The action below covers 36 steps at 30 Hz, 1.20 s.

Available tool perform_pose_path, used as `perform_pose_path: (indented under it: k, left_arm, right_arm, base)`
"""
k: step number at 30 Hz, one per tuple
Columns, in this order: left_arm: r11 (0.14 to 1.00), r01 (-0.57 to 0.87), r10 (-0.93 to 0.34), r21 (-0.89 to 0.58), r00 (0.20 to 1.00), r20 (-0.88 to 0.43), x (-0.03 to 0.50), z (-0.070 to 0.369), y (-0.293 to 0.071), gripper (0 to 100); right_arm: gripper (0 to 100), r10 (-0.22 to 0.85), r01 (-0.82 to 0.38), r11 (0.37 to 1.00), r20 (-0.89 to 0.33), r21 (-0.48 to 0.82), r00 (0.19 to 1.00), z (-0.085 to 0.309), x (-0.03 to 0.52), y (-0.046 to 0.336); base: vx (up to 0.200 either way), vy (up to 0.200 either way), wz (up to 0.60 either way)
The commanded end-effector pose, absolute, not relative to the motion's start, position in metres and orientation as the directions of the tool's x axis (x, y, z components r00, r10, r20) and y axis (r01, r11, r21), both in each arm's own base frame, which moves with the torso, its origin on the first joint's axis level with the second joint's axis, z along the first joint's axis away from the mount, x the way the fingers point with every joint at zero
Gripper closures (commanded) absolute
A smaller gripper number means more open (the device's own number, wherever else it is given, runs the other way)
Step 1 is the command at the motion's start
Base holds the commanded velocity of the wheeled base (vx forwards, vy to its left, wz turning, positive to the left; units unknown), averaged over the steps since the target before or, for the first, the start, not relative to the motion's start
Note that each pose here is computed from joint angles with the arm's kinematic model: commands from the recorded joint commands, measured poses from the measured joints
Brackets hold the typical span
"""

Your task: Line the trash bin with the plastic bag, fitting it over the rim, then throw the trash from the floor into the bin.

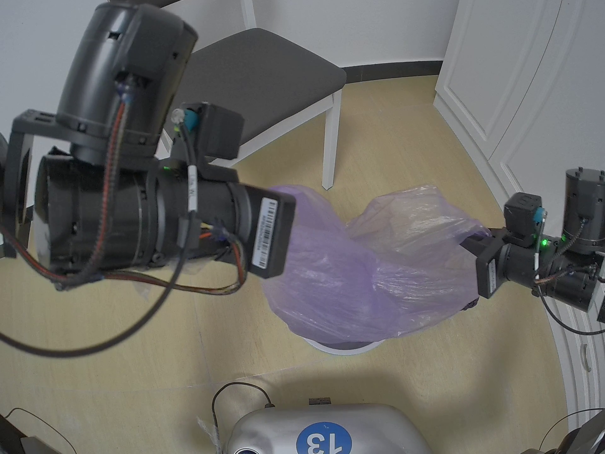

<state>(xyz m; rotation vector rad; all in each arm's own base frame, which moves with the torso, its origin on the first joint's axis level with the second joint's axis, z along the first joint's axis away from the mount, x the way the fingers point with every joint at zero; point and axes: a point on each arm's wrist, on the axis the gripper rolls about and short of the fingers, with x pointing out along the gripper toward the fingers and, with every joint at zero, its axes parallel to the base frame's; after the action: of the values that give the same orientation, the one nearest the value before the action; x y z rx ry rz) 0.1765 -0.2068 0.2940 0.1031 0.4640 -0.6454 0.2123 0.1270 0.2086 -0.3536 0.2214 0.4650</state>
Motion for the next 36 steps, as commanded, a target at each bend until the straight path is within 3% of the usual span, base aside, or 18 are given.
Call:
perform_pose_path:
  k: [1, 12, 36]
  left_arm:
    - [0.784, 0.618, -0.564, -0.055, 0.673, -0.479, 0.195, 0.272, -0.227, 100]
    - [0.778, 0.623, -0.588, -0.080, 0.676, -0.445, 0.230, 0.238, -0.260, 100]
    - [0.783, 0.611, -0.606, -0.113, 0.711, -0.357, 0.284, 0.194, -0.285, 100]
  right_arm:
    - [100, 0.412, -0.508, 0.808, -0.330, -0.299, 0.849, 0.197, 0.237, 0.151]
    - [100, 0.418, -0.552, 0.770, -0.400, -0.321, 0.816, 0.168, 0.264, 0.179]
    - [100, 0.373, -0.503, 0.806, -0.393, -0.312, 0.841, 0.125, 0.300, 0.180]
  base:
    - [0.000, 0.000, 0.00]
    - [0.000, 0.000, 0.00]
    - [0.000, 0.000, 0.00]
